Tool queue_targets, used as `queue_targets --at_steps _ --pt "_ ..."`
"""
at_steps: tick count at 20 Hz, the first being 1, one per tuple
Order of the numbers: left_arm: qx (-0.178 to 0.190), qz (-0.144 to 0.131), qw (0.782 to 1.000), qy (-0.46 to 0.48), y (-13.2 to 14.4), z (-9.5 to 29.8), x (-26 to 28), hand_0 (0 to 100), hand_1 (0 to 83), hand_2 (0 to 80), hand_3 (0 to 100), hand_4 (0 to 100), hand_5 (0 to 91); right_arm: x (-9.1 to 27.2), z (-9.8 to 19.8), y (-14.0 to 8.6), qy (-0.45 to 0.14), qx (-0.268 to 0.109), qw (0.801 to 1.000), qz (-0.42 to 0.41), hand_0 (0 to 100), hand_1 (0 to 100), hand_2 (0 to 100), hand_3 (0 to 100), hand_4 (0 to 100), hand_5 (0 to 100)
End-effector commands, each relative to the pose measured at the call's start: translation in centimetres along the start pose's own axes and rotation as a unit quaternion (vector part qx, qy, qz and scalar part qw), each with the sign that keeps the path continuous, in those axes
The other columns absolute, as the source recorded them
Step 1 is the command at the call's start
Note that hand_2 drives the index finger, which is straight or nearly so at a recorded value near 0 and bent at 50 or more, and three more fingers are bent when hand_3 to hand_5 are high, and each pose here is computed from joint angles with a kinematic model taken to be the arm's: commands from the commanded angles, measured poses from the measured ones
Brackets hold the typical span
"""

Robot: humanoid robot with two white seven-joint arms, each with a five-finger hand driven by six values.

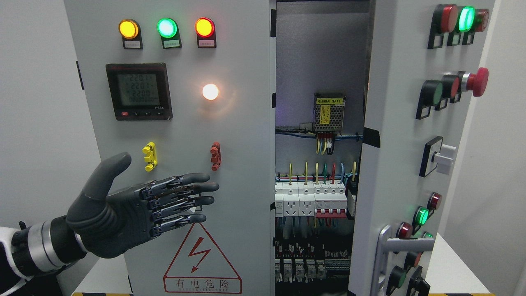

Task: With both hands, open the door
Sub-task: 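Reach the left hand toward the gap at the ajar door's edge, then insert the left hand fingers behind the grey door's edge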

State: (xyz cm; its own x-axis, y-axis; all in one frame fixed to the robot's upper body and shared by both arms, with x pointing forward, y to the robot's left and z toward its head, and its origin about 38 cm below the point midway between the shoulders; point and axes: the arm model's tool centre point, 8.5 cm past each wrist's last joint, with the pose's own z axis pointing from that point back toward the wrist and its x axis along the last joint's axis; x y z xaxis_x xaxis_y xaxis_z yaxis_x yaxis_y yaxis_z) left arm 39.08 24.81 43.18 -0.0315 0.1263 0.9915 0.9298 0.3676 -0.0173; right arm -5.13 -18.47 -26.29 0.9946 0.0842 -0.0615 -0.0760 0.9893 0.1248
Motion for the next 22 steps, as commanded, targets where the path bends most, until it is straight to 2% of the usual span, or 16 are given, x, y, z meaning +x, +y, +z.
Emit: queue_targets --at_steps 1,4,11,17,22 --pt "-0.042 0.068 0.996 0.05 -0.1 -5.0 -3.8 0 0.0 0.0 0 3 0.0 0.0 0.0 -0.1 0.0 0.0 1.0 -0.009 0 0 0 0 0 0" --pt "-0.046 0.065 0.996 0.047 -0.1 -7.2 -3.5 0 0.0 0.0 0 3 0.0 0.0 0.0 0.0 -0.001 0.0 1.0 -0.009 0 0 0 0 0 0" --pt "-0.084 0.057 0.994 0.038 -1.1 -12.3 -2.5 0 0.0 0.0 0 3 0.0 0.0 0.0 0.0 -0.001 0.0 1.0 -0.009 0 0 0 0 0 0" --pt "-0.116 0.065 0.991 0.023 -2.6 -15.5 -0.8 0 0.0 0.0 0 3 0.0 0.0 0.0 0.0 -0.001 0.0 1.0 -0.009 0 0 0 0 0 0" --pt "-0.111 0.076 0.991 0.023 -2.5 -17.8 -0.4 0 0.0 0.0 0 3 0.0 0.0 0.0 0.0 -0.001 0.0 1.0 -0.009 0 0 0 0 0 0"
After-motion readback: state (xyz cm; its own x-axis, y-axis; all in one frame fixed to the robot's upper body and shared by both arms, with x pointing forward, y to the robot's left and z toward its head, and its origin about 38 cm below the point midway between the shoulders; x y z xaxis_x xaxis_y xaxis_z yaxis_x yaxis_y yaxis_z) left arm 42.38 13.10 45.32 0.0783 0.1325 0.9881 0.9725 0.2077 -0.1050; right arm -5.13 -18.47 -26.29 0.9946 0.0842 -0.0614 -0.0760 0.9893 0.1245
